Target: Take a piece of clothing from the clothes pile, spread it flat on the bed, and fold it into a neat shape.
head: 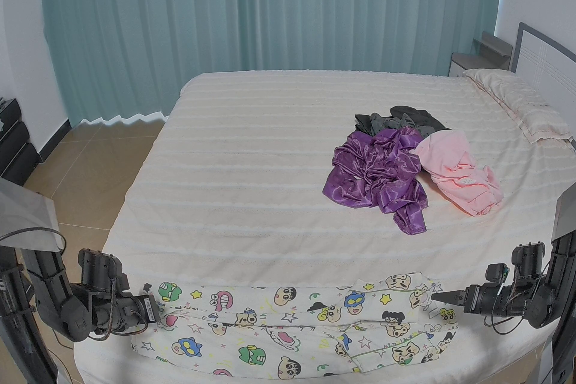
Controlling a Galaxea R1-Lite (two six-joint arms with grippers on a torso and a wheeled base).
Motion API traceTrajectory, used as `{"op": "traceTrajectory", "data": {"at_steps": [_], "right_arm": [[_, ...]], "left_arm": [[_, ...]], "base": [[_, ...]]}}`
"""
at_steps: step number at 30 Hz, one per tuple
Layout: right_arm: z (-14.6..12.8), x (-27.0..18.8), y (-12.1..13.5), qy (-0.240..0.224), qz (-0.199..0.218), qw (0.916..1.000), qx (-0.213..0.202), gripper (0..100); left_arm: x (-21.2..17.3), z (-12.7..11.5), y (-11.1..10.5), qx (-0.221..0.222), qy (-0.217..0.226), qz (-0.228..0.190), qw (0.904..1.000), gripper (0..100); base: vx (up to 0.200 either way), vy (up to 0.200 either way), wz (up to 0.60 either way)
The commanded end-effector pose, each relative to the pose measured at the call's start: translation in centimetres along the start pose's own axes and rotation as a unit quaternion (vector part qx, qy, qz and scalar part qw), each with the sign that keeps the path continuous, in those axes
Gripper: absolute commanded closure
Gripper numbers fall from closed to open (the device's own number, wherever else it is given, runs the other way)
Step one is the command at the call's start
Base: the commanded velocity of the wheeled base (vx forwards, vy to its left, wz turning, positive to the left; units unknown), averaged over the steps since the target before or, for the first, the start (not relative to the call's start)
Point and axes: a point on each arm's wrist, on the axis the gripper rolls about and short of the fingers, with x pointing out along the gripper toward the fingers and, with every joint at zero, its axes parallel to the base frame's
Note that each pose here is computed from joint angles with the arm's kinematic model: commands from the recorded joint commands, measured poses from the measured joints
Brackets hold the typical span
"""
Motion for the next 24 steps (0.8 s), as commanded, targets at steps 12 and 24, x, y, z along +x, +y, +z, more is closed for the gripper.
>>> {"op": "traceTrajectory", "data": {"at_steps": [12, 24], "right_arm": [[-0.5, -0.1, -0.1, 0.009, -0.004, 0.9999, 0.006, 0], [-0.4, -0.1, -0.1, 0.007, -0.003, 1.0, 0.005, 0]], "left_arm": [[-4.4, 6.9, 5.7, 0.017, -0.099, 0.072, 0.9923, 100], [-8.2, 11.0, 8.8, -0.006, -0.13, 0.113, 0.985, 100]], "base": [[0.0, 0.0, 0.0], [0.0, 0.0, 0.0]]}}
